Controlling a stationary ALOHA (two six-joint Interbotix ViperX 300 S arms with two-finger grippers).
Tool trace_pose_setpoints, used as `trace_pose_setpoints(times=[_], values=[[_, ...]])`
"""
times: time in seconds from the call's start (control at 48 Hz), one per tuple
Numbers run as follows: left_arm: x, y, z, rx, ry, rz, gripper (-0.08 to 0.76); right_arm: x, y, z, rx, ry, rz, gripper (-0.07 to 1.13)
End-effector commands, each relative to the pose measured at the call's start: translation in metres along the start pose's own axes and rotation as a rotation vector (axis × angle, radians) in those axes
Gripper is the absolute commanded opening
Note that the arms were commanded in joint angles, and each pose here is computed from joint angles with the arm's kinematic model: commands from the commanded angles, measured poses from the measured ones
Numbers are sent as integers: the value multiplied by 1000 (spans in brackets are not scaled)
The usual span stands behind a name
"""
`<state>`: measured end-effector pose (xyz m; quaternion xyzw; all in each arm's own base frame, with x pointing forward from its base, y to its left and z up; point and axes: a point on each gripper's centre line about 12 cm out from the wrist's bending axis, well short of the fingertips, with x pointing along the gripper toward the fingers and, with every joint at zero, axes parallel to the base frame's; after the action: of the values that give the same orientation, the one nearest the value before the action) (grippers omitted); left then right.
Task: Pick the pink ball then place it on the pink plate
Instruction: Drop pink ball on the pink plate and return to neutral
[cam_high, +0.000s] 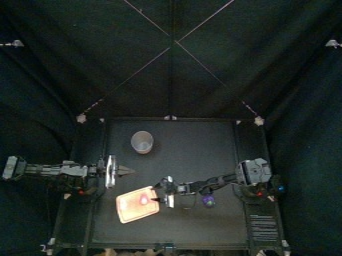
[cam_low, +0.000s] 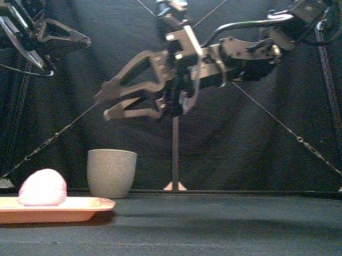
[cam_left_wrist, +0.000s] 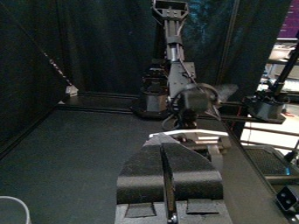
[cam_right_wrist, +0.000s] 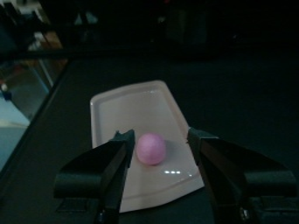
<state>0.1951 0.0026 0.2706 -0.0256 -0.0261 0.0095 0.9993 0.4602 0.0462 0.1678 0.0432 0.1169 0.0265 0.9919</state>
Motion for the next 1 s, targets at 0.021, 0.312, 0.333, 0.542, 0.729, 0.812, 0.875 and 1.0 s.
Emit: trace_pose_setpoints(times=[0.021,0.312,0.333,0.542,0.729,0.812,0.875,1.0], values=[[1,0,3,2,-11,1,1,-37,-6,25,16,-128,-17,869],[0,1,-2,-3,1,3,1,-110,-31,18,50,-175,-91,869],[0,1,-3,-3,3,3,3,-114,-33,16,52,-172,-97,869],[0,0,-4,-4,5,1,1,-156,-42,12,65,-186,-129,869],[-1,0,-5,-4,8,1,1,-196,-42,13,63,-231,-128,869],[-1,1,-5,-4,8,3,1,-211,-42,10,69,-239,-130,869],[-1,1,-5,-4,6,3,1,-221,-42,9,68,-245,-129,869],[-1,0,-5,-3,8,1,1,-232,-41,8,70,-253,-124,869]])
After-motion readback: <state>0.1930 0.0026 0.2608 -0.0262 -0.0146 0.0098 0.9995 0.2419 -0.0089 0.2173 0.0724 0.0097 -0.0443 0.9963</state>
